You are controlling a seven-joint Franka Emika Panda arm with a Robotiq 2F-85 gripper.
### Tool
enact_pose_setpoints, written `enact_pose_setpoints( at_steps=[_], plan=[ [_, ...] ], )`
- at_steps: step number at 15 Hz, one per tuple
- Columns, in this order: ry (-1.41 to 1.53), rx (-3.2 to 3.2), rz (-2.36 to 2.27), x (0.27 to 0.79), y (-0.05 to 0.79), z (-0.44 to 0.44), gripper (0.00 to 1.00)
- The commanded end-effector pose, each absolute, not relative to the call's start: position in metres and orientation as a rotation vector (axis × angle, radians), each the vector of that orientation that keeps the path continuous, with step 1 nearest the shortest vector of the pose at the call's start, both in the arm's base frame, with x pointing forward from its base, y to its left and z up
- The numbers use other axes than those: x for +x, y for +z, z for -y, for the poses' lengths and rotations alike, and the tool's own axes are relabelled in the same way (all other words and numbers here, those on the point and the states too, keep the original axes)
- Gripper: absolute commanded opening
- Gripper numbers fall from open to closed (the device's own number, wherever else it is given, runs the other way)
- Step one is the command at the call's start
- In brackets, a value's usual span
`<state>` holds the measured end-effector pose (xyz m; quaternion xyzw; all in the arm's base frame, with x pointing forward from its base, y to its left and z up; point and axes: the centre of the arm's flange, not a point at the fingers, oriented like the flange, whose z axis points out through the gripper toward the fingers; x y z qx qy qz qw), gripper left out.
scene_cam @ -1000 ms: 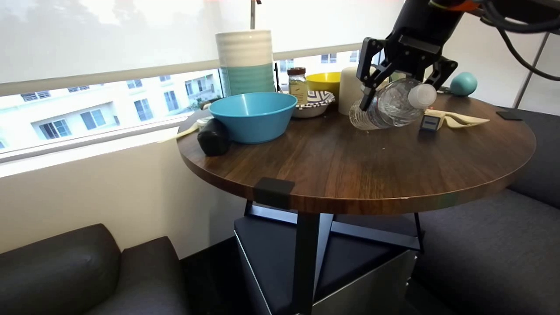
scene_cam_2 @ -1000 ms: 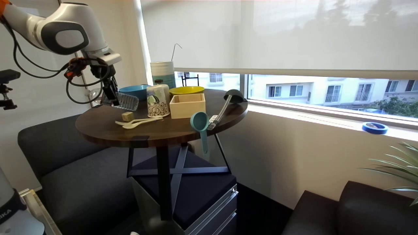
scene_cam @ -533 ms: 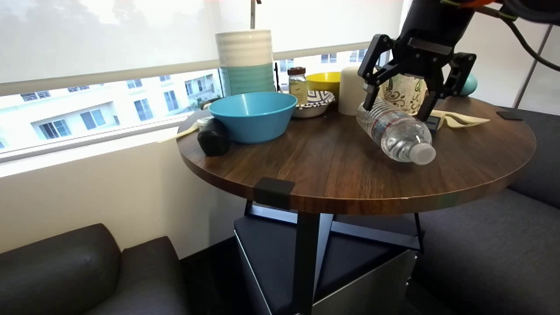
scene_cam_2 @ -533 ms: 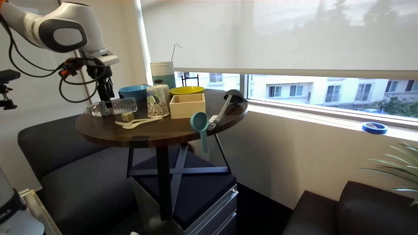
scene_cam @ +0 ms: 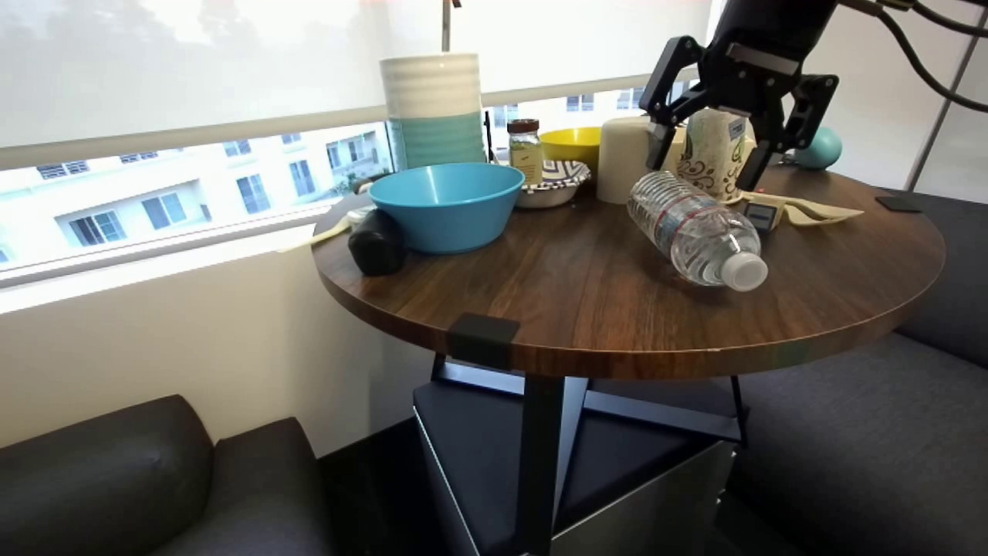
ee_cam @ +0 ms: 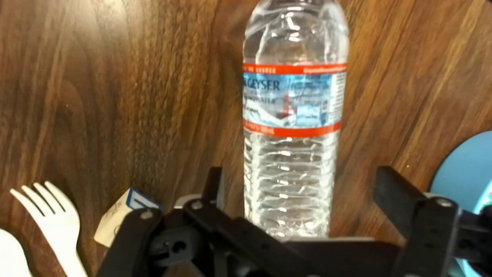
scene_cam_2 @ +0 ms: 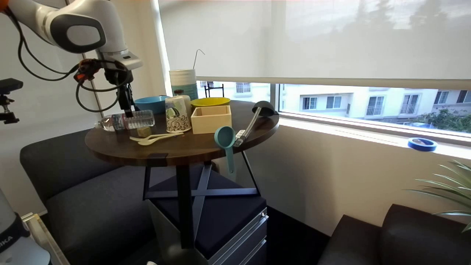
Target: Turn the water bottle upside down
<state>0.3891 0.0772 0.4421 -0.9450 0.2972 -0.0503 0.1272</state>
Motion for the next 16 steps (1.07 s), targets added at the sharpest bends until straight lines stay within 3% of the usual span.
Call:
enact_pose_setpoints(
  at_steps=[1,8,16],
  plan=[
    [-0.039,-2.710,-0.759,0.419,0.448,-0.057,1.00],
    [0.206,-2.705,-0.658,0.454,0.427,-0.053,1.00],
    [0.288,-2.741,-0.620,0.486,0.415,-0.046,1.00]
  ],
)
